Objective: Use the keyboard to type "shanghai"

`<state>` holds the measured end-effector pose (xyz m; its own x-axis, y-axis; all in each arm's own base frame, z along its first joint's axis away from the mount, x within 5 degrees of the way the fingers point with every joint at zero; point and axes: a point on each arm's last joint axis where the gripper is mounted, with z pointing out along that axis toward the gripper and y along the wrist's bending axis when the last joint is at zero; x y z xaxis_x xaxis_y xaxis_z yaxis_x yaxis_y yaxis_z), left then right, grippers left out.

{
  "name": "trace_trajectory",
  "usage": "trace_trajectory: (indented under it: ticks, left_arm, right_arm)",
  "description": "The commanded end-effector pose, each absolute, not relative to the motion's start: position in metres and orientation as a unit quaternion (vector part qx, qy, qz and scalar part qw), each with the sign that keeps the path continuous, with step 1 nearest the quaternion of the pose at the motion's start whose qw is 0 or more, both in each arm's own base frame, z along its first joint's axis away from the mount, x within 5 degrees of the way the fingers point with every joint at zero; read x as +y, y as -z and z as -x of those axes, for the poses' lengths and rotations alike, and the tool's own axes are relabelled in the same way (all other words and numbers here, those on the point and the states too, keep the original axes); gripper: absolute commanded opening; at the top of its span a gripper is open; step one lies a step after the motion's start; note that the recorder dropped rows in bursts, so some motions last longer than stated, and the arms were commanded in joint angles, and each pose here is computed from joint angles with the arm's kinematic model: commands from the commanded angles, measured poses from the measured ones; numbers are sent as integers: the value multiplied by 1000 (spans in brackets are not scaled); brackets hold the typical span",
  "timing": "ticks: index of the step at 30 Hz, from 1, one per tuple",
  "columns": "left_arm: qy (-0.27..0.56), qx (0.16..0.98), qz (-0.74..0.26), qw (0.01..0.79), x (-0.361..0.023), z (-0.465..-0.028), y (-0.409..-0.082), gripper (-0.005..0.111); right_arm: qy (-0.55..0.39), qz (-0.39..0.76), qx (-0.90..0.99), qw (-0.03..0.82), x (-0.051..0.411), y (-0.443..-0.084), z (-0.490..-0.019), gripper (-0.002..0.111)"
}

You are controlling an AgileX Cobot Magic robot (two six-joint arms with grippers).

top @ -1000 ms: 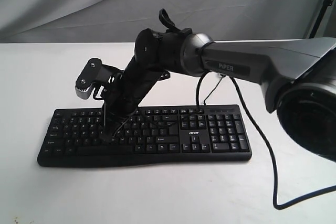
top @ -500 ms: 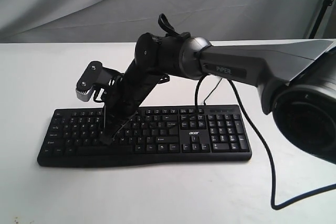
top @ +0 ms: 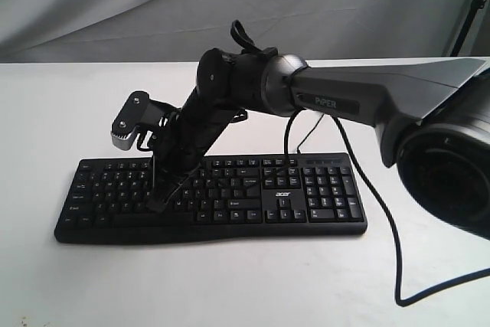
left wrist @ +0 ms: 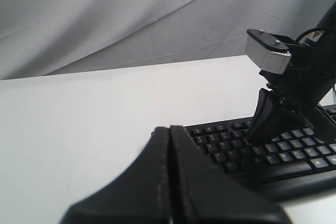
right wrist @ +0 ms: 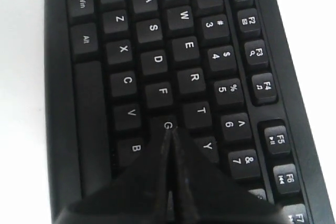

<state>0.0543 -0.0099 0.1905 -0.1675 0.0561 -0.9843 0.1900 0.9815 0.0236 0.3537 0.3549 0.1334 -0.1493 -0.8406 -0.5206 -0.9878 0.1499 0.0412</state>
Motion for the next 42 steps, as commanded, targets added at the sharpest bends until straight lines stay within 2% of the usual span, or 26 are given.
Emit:
trace_trajectory:
  ticks: [1,42]
  left_arm:
    - [54,761,-81,641,-10,-54,-190,0]
    - [54,761,-81,641,-10,-54,-190,0]
  right_arm:
    - [-191,625,733,186,353,-129,-354,0]
    - [-183,633,728,190,355,-124,-354,0]
